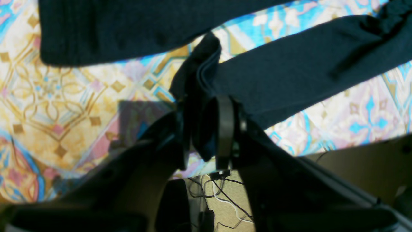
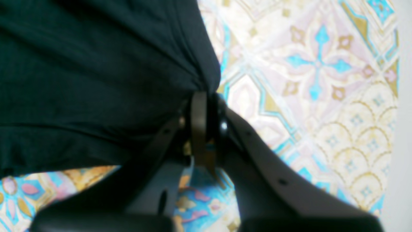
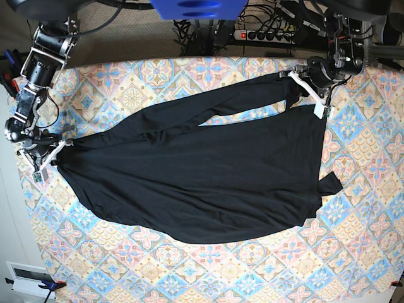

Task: Layout the t-shirt on the table in an organized manner, then fold the t-shirt properly
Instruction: 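Drag the shirt sleeve with the left gripper outward to spread it, then regrasp the shirt edge with the right gripper and pull it outward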

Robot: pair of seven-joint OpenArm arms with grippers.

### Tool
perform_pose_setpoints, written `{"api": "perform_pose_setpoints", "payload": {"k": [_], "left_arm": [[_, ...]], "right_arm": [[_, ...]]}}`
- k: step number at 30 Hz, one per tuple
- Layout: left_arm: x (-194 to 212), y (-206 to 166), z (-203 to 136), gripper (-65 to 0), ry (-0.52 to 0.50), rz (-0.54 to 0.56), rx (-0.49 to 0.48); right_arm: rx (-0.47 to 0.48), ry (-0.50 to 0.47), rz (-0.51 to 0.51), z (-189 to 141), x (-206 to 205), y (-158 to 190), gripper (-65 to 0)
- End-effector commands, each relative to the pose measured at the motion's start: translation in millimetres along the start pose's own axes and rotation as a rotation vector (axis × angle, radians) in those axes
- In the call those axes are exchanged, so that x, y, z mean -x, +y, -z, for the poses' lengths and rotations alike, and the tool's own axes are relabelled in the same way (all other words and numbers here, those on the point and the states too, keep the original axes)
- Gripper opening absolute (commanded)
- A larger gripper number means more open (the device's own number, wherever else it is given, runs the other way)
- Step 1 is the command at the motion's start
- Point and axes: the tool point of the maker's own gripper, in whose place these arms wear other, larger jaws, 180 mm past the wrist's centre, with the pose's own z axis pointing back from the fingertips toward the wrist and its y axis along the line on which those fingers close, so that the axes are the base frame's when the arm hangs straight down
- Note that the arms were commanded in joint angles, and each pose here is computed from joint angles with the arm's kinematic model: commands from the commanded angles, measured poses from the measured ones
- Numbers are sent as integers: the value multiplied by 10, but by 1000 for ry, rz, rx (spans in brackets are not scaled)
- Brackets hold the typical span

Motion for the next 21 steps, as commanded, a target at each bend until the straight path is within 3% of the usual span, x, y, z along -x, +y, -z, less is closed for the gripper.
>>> {"api": "perform_pose_setpoints", "payload": {"k": [1,5,9,16,19,21], "left_arm": [[-96,0,-43,-546,-33,14,4],[-166,168,-118,-650,-71,-32,-37],[-252,331,-241,-650,-150,-143,-57],[-552,194,-563,-650,-318,-252,177],[-601,166,-663,-650,-322,-270,236],[-600,118,-706,-650,-314,-284,279]], "right_arm": [[26,-63,-11,-82,-240,-132,-650],[26,-63,-11,-82,-240,-132,-650],[26,-63,-11,-82,-240,-132,-650],[24,-58,-13,-77,-221,-123,-650],[21,-52,-18,-73,-202,-105,-641],[26,-29,-38,-111,-108,-88,-596]]}}
